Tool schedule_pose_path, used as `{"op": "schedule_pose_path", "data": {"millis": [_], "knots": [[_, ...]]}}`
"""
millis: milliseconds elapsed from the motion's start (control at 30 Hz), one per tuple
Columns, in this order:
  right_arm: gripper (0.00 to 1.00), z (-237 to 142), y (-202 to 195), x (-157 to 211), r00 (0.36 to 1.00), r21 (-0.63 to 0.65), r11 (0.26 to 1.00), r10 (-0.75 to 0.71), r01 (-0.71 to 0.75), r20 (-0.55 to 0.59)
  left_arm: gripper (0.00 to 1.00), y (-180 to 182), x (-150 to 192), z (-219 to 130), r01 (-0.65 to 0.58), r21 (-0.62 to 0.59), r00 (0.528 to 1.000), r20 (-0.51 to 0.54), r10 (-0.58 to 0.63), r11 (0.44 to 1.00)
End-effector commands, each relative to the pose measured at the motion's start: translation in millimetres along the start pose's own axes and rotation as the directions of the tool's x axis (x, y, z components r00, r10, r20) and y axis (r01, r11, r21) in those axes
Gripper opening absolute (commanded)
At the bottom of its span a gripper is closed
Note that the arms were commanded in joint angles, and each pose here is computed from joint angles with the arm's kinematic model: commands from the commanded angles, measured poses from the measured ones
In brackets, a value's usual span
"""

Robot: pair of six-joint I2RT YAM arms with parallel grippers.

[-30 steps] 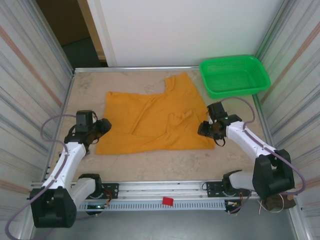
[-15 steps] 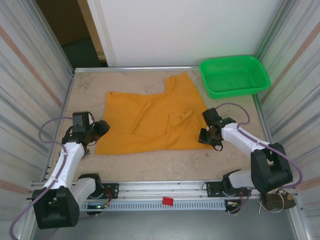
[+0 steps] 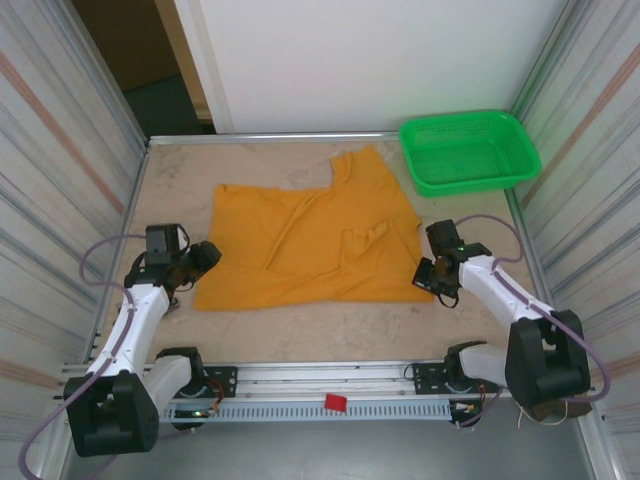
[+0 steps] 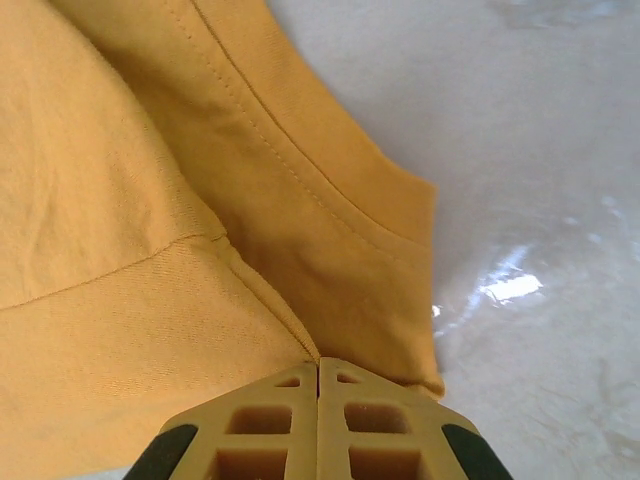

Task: Fold the inside-out t-shirt

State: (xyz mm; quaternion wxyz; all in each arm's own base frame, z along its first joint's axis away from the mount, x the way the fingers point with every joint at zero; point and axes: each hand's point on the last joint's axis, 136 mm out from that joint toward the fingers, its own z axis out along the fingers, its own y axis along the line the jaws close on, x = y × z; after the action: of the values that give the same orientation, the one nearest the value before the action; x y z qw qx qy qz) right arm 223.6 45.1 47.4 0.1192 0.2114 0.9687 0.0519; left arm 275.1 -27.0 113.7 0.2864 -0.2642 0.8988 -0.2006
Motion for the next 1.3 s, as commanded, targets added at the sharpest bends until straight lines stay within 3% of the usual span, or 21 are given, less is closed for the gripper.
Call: {"op": "schedule_pose_path", "data": {"millis": [0, 67, 133, 167, 267, 533, 700, 933, 1033, 1133, 1267], "knots": [[0.0, -2, -20, 11, 0.996, 0.041, 0.995, 0.091, -0.09, -0.025, 0.42, 2, 4, 3, 0.001, 0.007, 1.0, -0.02, -0.001, 1.0], [0.04, -3, -25, 9, 0.993, 0.058, 0.991, 0.12, -0.118, -0.023, 0.42, 5, 9, 4, 0.021, 0.0, 0.999, -0.035, -0.021, 1.0], [0.36, -11, -24, 7, 0.991, 0.052, 0.989, 0.137, -0.137, -0.005, 0.42, 13, 19, 4, 0.071, -0.024, 0.996, -0.051, -0.072, 0.997], [0.47, -18, -25, 6, 0.988, 0.046, 0.987, 0.154, -0.154, 0.017, 0.42, 19, 25, 4, 0.102, -0.042, 0.993, -0.052, -0.104, 0.994], [0.62, -34, -34, 4, 0.976, 0.051, 0.976, 0.206, -0.21, 0.078, 0.43, 35, 42, 1, 0.179, -0.083, 0.983, -0.028, -0.182, 0.98], [0.68, -24, -47, 25, 0.938, 0.089, 0.934, 0.344, -0.346, 0.036, 0.47, 69, 69, -9, 0.36, -0.168, 0.933, 0.042, -0.358, 0.918], [0.67, -10, -36, 28, 0.927, 0.039, 0.927, 0.374, -0.374, -0.004, 0.48, 75, 79, 0, 0.394, -0.181, 0.918, 0.019, -0.397, 0.901], [0.61, 1, -40, 28, 0.921, 0.061, 0.92, 0.389, -0.387, -0.005, 0.46, 79, 93, 18, 0.418, -0.194, 0.901, -0.034, -0.432, 0.887], [0.57, 8, -40, 28, 0.913, 0.056, 0.911, 0.409, -0.408, -0.005, 0.41, 83, 93, 24, 0.424, -0.2, 0.899, -0.024, -0.437, 0.883], [0.49, 15, -42, 25, 0.905, 0.064, 0.903, 0.425, -0.425, -0.002, 0.3, 86, 89, 27, 0.417, -0.207, 0.904, -0.006, -0.427, 0.885], [0.16, 16, -47, 23, 0.896, 0.068, 0.894, 0.444, -0.443, 0.001, 0.0, 91, 87, 29, 0.399, -0.232, 0.913, 0.008, -0.409, 0.887]]}}
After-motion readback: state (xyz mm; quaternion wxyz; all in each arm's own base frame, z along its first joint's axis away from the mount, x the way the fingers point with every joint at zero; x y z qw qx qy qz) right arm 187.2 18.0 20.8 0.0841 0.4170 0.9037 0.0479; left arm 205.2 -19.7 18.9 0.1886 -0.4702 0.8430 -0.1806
